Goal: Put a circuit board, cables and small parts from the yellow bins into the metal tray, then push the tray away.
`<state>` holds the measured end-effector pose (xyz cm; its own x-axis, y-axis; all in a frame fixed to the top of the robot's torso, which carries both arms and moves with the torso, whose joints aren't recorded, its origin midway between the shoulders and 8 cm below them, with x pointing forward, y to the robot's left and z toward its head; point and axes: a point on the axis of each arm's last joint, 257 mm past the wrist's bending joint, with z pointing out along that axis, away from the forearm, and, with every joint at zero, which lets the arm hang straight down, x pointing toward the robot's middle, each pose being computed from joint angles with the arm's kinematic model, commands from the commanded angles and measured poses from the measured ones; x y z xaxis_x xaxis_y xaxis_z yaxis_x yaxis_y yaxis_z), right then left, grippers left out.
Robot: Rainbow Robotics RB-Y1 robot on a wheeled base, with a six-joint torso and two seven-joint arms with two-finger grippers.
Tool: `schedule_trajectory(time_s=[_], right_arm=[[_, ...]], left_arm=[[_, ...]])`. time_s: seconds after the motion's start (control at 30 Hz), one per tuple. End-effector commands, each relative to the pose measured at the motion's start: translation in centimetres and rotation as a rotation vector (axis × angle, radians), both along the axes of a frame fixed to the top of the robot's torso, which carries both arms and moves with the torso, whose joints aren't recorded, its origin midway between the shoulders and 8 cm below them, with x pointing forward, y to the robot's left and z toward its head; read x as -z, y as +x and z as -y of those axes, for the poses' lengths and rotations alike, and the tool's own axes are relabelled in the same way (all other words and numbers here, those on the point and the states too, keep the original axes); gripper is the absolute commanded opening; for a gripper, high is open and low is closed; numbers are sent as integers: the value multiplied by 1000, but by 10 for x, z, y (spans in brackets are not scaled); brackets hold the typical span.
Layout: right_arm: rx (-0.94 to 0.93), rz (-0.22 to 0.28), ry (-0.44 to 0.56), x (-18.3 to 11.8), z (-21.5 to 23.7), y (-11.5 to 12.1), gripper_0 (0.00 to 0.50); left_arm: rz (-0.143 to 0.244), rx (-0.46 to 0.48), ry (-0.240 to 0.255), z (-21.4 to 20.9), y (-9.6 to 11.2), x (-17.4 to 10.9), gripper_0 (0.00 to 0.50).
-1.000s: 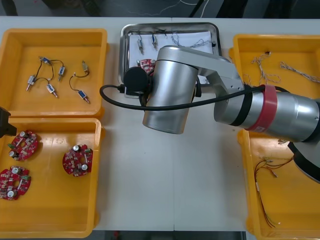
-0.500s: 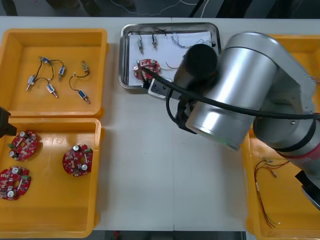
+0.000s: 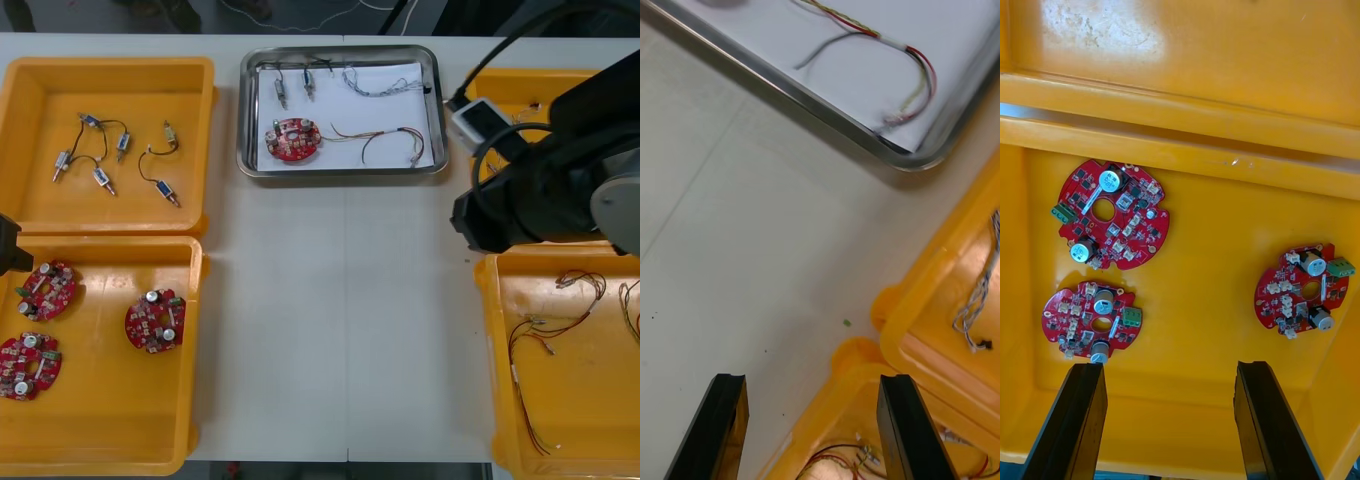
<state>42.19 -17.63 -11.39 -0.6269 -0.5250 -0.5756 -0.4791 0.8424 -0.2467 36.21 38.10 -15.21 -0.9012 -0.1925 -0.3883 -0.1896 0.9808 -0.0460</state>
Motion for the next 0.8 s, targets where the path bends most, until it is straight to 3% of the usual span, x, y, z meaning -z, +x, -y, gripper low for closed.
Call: schedule_trajectory(time_s=[0.03,0.37,0.6,0.8], right_arm=[[175,1,67,-10,61,-5,500],[426,-32,139,-7,163,-19,500],[494,-74,187,0,194,-25,500],[555,-112,150,21,220,-42,500]], left_arm=[[28,62,36,-3,0,-8,500],[28,62,36,-3,0,-8,500],[28,62,36,-3,0,-8,500],[28,62,36,-3,0,-8,500]])
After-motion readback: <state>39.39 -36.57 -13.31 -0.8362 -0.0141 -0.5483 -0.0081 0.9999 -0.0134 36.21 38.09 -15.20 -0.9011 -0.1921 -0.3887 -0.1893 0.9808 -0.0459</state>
